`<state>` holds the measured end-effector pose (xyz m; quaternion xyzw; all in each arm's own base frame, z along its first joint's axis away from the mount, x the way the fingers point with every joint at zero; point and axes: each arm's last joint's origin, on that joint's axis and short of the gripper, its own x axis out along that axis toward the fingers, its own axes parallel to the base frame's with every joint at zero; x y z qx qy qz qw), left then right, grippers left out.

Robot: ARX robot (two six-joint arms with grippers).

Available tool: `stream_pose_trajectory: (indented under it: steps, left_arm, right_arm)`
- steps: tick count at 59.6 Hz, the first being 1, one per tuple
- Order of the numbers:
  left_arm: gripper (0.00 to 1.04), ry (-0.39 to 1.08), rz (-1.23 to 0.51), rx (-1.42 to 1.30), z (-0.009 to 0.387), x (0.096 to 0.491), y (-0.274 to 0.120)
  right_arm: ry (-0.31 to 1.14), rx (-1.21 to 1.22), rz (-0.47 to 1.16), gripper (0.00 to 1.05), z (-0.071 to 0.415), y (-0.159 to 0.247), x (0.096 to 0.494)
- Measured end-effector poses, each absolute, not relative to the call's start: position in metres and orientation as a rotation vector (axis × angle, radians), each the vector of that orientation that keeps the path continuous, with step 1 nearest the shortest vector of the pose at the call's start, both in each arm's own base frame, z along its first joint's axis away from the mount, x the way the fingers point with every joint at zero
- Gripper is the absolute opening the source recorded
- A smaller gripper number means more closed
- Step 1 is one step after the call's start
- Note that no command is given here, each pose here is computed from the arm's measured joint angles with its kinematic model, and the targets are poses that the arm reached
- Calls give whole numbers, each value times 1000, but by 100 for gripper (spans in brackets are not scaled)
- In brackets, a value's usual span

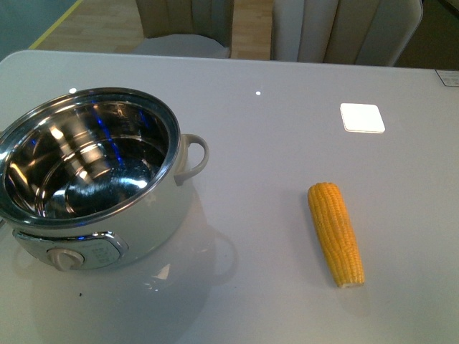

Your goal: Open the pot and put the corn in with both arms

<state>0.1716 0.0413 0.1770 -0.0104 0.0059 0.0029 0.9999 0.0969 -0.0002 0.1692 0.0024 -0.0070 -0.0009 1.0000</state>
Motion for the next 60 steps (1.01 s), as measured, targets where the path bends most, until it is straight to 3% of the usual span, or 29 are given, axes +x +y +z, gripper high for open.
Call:
stream_pose_trajectory:
  steps: [8,36,60]
  left_arm:
    - [3,13,13,-17,174,160,30]
    - [3,-2,-2,-10,168,132,1]
    - [3,-13,3,-10,171,119,0]
  right_arm:
    - [-14,5,-1,96,169,0,97]
    - [-14,5,-1,96,169,0,97]
    - [-14,5,-1,96,169,0,97]
